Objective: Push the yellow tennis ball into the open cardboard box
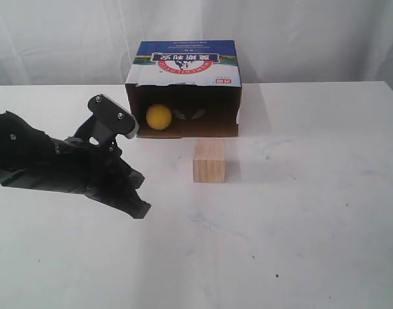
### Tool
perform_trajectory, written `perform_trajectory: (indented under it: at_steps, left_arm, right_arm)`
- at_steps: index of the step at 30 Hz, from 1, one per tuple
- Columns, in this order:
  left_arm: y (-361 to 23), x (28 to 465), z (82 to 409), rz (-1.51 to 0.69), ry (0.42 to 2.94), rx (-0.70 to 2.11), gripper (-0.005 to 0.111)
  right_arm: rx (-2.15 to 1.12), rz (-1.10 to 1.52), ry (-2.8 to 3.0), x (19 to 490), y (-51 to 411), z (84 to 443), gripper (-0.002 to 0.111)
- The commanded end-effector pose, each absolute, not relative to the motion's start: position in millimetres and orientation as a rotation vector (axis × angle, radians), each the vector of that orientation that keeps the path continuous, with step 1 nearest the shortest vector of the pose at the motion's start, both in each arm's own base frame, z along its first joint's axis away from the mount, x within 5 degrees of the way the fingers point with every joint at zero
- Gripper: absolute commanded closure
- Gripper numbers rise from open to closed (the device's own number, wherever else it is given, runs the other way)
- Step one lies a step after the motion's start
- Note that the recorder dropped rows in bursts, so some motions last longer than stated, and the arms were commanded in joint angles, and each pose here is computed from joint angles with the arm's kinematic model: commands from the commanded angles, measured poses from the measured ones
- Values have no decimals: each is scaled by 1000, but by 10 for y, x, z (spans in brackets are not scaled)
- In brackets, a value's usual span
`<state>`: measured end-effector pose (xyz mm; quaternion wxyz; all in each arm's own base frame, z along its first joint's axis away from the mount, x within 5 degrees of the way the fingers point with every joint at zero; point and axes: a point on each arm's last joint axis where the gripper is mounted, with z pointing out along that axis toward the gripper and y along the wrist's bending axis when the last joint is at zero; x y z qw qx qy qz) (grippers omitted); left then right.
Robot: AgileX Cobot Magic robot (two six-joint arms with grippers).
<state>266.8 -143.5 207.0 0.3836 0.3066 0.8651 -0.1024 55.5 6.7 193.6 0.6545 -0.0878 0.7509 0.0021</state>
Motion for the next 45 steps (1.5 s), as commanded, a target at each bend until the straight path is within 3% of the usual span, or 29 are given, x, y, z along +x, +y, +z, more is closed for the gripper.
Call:
perform_trajectory:
  at_steps: [1, 15, 26, 33, 45]
  left_arm:
    - [-1409, 2621, 2008, -251, 2222, 772, 107]
    - [-1379, 2450, 1880, -271, 2278, 790, 107]
    - [-1143, 1990, 2119, -294, 2180, 704, 107]
    - [-1051, 1674, 2415, -431, 2083, 642, 107]
    - [-1030, 1477, 2598, -541, 2020, 656, 107]
  right_arm:
    - [-194, 7, 1695, 553, 66, 1930, 108]
    - [-194, 7, 1695, 553, 66, 1930, 108]
    - [-194, 7, 1695, 553, 66, 1930, 108]
    - [-194, 7, 1695, 553, 66, 1930, 108]
    - [-194, 7, 1695, 553, 66, 1930, 108]
